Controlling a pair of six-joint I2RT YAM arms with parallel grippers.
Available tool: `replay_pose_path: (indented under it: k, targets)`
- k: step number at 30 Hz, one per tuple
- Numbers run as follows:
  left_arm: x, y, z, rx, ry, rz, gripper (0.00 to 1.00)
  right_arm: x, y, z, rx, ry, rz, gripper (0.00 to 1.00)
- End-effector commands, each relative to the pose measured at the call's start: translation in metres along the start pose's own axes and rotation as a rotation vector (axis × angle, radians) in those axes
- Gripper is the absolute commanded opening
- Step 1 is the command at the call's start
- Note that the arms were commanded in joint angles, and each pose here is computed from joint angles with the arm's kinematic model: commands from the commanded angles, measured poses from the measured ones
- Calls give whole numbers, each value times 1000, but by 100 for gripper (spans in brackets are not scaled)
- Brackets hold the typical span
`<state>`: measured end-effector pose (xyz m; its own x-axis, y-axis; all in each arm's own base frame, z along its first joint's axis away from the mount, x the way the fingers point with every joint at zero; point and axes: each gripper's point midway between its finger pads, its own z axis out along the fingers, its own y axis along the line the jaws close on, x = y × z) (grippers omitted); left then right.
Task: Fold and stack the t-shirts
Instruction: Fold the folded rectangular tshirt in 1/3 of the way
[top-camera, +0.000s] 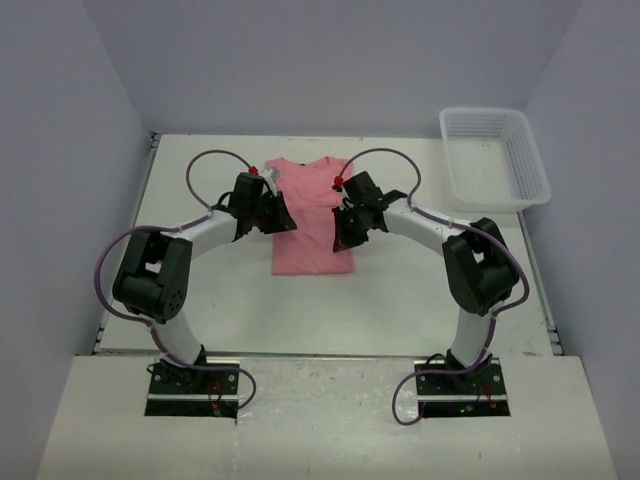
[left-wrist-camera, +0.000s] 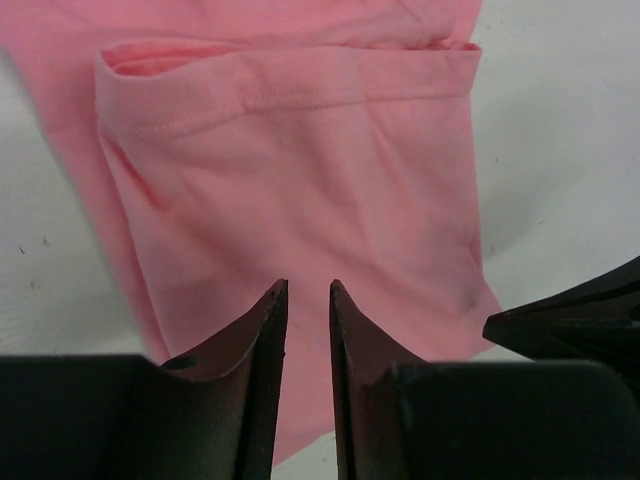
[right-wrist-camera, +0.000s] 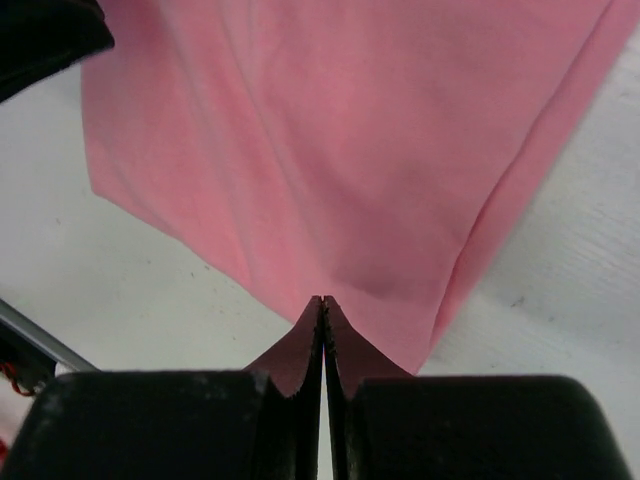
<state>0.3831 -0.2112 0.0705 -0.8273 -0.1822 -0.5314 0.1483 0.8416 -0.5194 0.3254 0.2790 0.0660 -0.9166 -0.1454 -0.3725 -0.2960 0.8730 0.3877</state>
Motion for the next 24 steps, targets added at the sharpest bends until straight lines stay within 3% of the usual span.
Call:
replay_pose_path:
  k: [1, 9, 13, 24]
  targets:
    - [-16, -8, 8, 47, -68, 24, 24, 9, 15, 12, -107, 22, 10, 0]
    - [-12, 3, 37, 47, -46, 5, 24, 23, 10, 40, -130, 75, 63, 0]
    - [-4, 24, 43, -39, -22, -20, 23, 30, -3, 45, -70, 85, 86, 0]
    - [46, 69, 17, -239, 78, -67, 23, 64, -20, 38, 3, 102, 142, 0]
